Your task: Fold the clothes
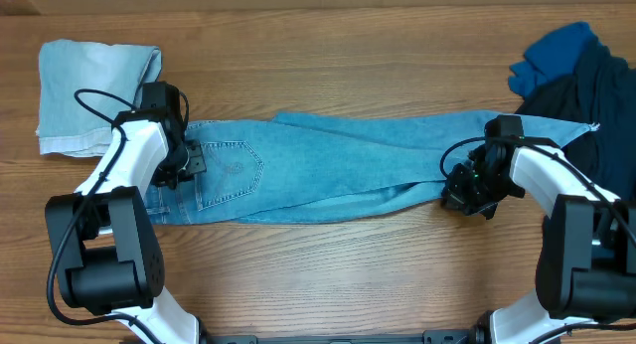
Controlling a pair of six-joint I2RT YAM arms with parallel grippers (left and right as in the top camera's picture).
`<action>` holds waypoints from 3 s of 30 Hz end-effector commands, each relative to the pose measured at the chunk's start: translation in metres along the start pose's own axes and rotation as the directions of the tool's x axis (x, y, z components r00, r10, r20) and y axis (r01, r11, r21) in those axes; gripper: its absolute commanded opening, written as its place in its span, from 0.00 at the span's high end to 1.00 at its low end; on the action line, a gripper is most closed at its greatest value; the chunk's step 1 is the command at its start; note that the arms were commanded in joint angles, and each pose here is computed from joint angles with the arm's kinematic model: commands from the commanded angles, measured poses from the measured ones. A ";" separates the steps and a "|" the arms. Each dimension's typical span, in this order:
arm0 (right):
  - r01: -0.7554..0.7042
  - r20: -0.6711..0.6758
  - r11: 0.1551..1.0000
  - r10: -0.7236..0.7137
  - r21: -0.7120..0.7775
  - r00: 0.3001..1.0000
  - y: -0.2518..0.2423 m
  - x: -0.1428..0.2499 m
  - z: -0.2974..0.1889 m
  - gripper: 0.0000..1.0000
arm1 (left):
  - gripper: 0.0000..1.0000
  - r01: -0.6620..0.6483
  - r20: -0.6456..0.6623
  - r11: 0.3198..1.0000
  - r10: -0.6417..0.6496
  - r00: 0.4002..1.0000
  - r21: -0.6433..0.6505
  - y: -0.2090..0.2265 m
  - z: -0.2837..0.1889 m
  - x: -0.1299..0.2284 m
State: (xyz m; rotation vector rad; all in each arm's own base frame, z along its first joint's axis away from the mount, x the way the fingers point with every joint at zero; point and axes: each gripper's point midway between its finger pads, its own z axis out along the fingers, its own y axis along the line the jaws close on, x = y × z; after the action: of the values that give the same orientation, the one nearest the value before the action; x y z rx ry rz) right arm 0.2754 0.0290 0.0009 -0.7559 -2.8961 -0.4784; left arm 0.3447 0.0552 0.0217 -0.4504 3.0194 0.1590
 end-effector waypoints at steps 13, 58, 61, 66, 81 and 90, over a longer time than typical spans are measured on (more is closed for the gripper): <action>-0.308 -0.184 0.863 0.253 -0.400 0.950 0.101 0.029 -0.041 0.21 | 0.96 -0.115 0.133 0.985 0.097 0.986 0.132 -0.037 -0.056 -0.007; -0.427 0.107 0.903 0.429 -0.042 0.897 0.016 0.081 -0.025 0.96 | 0.96 -0.091 0.100 0.987 0.078 0.992 0.135 -0.063 0.043 0.046; -0.436 0.119 0.900 0.435 -0.012 0.893 0.003 0.085 -0.012 0.60 | 0.96 -0.082 0.082 0.989 0.072 0.994 0.123 -0.060 0.049 0.049; -0.308 0.134 0.950 0.311 -0.040 0.941 0.025 0.075 -0.044 0.15 | 0.96 -0.063 0.024 0.996 0.061 0.998 0.062 -0.047 0.051 0.063; -0.155 0.230 0.943 0.087 0.295 0.969 0.009 0.001 -0.033 0.96 | 0.96 0.297 -0.126 0.939 -0.321 0.939 -0.175 0.030 0.050 0.101; -0.115 0.322 0.922 -0.010 0.370 0.947 0.006 -0.046 -0.035 0.96 | 0.96 0.353 -0.159 0.907 -0.393 0.906 -0.231 0.048 0.048 0.114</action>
State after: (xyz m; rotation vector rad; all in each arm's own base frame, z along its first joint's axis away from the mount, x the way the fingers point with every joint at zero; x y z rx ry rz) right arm 0.3014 0.0262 0.0028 -0.9004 -3.0343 0.0987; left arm 0.2842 0.0439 -0.0030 -0.9729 2.9372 0.1041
